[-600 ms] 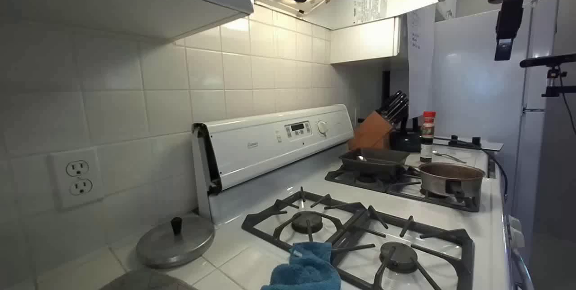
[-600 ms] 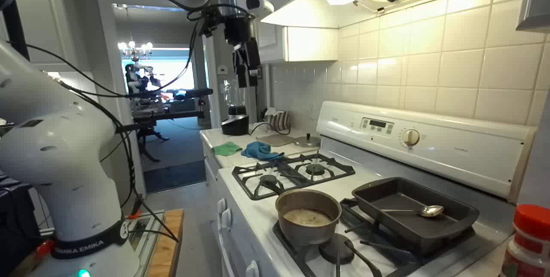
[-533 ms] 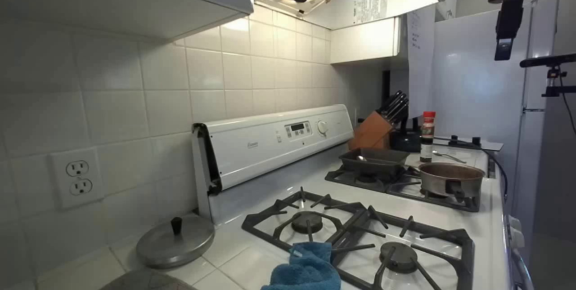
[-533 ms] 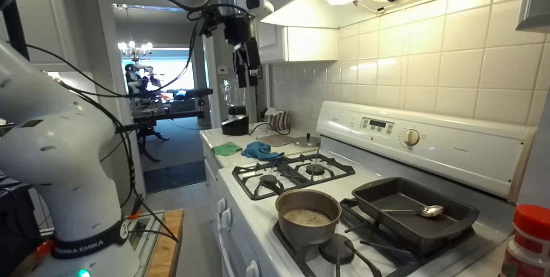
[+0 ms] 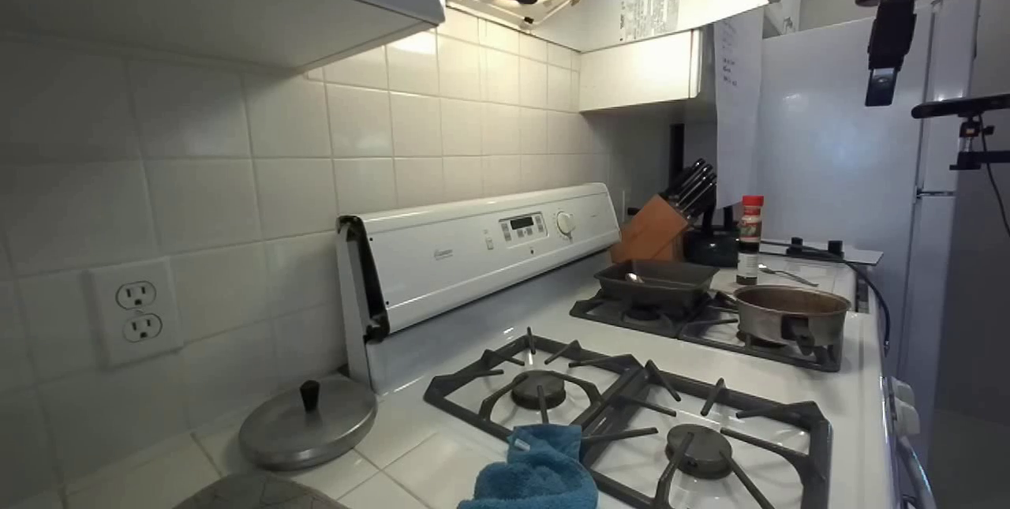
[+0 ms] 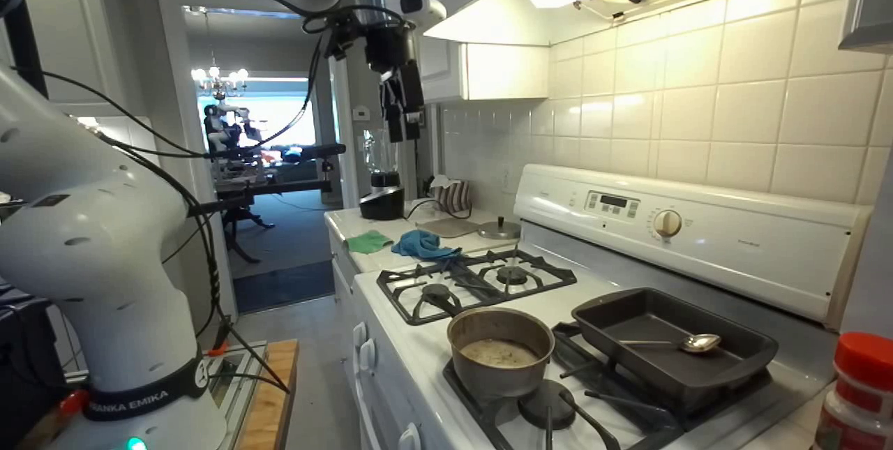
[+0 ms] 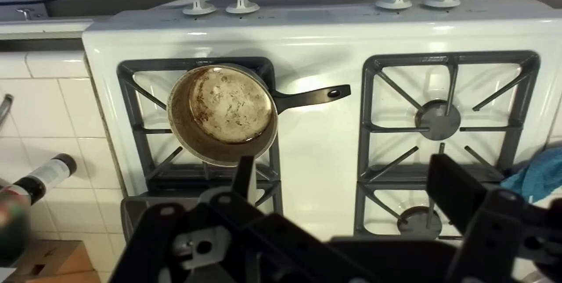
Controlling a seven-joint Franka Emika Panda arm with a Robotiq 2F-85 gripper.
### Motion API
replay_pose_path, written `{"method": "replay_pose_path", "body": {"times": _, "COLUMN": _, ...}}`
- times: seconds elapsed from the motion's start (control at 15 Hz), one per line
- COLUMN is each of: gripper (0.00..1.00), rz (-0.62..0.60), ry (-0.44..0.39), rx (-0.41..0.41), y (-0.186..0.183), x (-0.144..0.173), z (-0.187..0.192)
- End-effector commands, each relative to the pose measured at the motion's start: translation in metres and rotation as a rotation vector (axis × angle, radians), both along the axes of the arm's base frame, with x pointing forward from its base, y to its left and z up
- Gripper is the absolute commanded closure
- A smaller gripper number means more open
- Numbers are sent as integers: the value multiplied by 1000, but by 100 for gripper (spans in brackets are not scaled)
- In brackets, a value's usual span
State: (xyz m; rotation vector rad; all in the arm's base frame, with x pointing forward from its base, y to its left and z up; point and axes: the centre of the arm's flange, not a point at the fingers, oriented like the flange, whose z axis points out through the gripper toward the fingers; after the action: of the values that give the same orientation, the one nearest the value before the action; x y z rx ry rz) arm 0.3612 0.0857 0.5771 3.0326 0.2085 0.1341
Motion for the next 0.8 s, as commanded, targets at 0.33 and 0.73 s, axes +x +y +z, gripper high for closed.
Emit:
{"method": "replay_pose_path", "body": {"times": 0.33, "gripper": 0, "rz": -235, "ry": -155, "rx": 32, "y": -107, "x": 14, "z": 3}}
{"method": "replay_pose_path", "body": {"times": 0.73, "gripper": 0, "rz": -329, "ry": -233, "rx": -7, "y": -157, "x": 18, "z": -6}}
